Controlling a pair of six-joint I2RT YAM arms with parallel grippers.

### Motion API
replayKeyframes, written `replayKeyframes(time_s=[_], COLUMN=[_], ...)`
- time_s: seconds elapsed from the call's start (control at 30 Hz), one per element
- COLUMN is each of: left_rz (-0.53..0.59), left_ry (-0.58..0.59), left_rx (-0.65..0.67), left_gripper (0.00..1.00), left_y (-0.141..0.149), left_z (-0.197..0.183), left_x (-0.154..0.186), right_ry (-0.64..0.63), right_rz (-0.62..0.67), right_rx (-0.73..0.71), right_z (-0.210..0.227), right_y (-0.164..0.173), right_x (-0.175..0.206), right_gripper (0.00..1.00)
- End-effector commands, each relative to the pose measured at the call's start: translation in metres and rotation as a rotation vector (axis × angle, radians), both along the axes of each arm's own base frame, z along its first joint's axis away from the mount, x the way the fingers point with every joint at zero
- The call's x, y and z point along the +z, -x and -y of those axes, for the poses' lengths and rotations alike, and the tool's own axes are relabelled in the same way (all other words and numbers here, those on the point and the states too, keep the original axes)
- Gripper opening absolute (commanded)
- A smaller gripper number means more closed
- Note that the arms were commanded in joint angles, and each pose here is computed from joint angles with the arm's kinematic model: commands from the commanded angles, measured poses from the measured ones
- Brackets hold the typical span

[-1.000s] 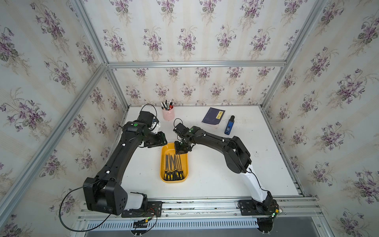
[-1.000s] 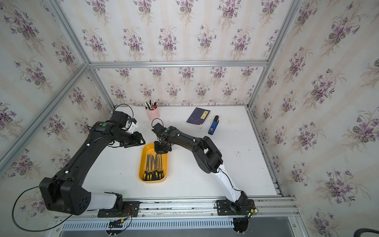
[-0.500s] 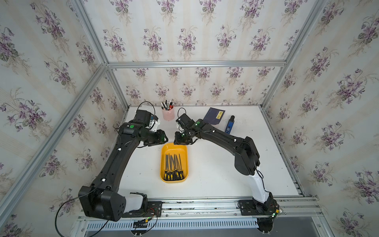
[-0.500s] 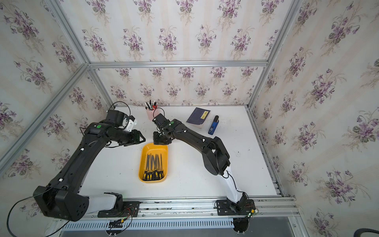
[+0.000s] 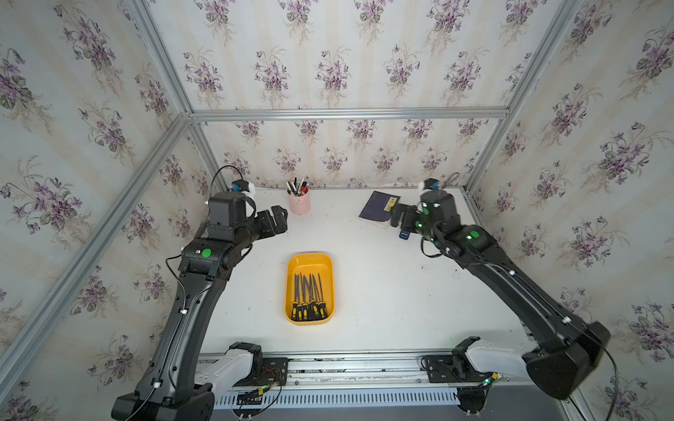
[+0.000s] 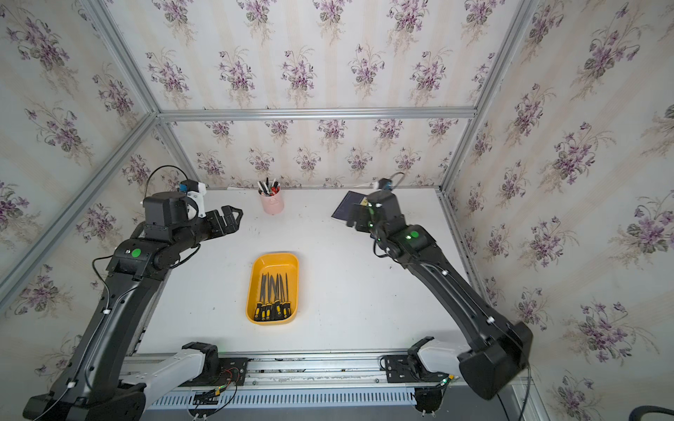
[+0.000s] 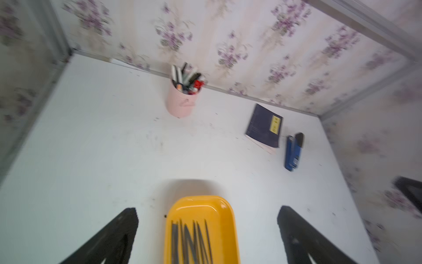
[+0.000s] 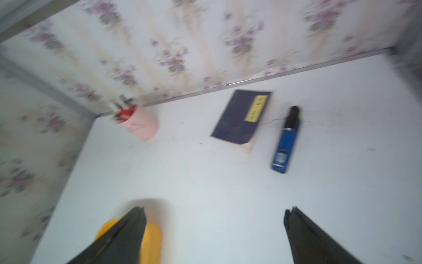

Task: Put the file tool into the storage box
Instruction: Reset both arms

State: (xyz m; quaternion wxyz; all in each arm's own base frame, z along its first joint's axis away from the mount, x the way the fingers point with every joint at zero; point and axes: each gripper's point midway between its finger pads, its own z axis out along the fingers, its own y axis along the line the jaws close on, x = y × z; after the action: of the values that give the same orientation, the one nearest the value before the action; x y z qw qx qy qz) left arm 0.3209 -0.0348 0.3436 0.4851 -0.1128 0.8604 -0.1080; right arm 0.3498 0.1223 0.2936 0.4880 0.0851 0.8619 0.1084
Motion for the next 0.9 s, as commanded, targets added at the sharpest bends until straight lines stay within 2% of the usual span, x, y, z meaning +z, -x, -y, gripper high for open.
replayKeyframes(time_s=[0.0, 0.07, 0.13, 0.27, 0.37, 0.47, 0.57, 0.7, 0.73, 0.8, 0.83, 0.87], left_rz=[0.079, 0.071, 0.056, 0.085, 0.111, 0.13, 0.161, 0.138, 0.155, 0.1, 0.129, 0.115], left_ry=[-0.262, -0.345, -0.382, -0.39, -0.367, -0.325, -0.324, -0.32, -0.342, -0.412, -0.438, -0.438], left_rx=[0.341, 0.408, 0.433, 0.463, 0.409, 0.348, 0.373, 0.329, 0.298, 0.212, 0.168, 0.103], left_gripper=[1.0, 1.0, 1.0, 1.0, 1.0, 1.0, 1.0, 1.0, 1.0, 1.0, 1.0, 1.0], left_y=[0.005, 0.008, 0.014, 0.026, 0.021, 0.005, -0.011, -0.034, -0.043, -0.055, -0.061, -0.064], left_z=[-0.078, -0.101, -0.116, -0.132, -0.125, -0.114, -0.118, -0.112, -0.107, -0.087, -0.077, -0.066], left_x=[-0.003, -0.04, -0.078, -0.127, -0.154, -0.179, -0.196, -0.229, -0.227, -0.232, -0.231, -0.234], right_ry=[0.1, 0.151, 0.207, 0.276, 0.303, 0.283, 0.221, 0.202, 0.208, 0.226, 0.243, 0.251], right_rz=[0.225, 0.313, 0.341, 0.244, 0.295, 0.385, 0.382, 0.436, 0.442, 0.42, 0.414, 0.352], right_rx=[-0.276, -0.407, -0.434, -0.451, -0.481, -0.471, -0.491, -0.459, -0.438, -0.414, -0.35, -0.213], right_z=[0.085, 0.123, 0.139, 0.157, 0.165, 0.169, 0.179, 0.175, 0.171, 0.168, 0.16, 0.139], right_y=[0.007, 0.021, 0.031, 0.043, 0.053, 0.057, 0.056, 0.035, 0.025, 0.001, -0.012, -0.029], right_x=[0.014, -0.013, -0.045, -0.107, -0.128, -0.131, -0.15, -0.146, -0.144, -0.151, -0.155, -0.166], right_gripper=[1.0, 1.0, 1.0, 1.0, 1.0, 1.0, 1.0, 1.0, 1.0, 1.0, 1.0, 1.0])
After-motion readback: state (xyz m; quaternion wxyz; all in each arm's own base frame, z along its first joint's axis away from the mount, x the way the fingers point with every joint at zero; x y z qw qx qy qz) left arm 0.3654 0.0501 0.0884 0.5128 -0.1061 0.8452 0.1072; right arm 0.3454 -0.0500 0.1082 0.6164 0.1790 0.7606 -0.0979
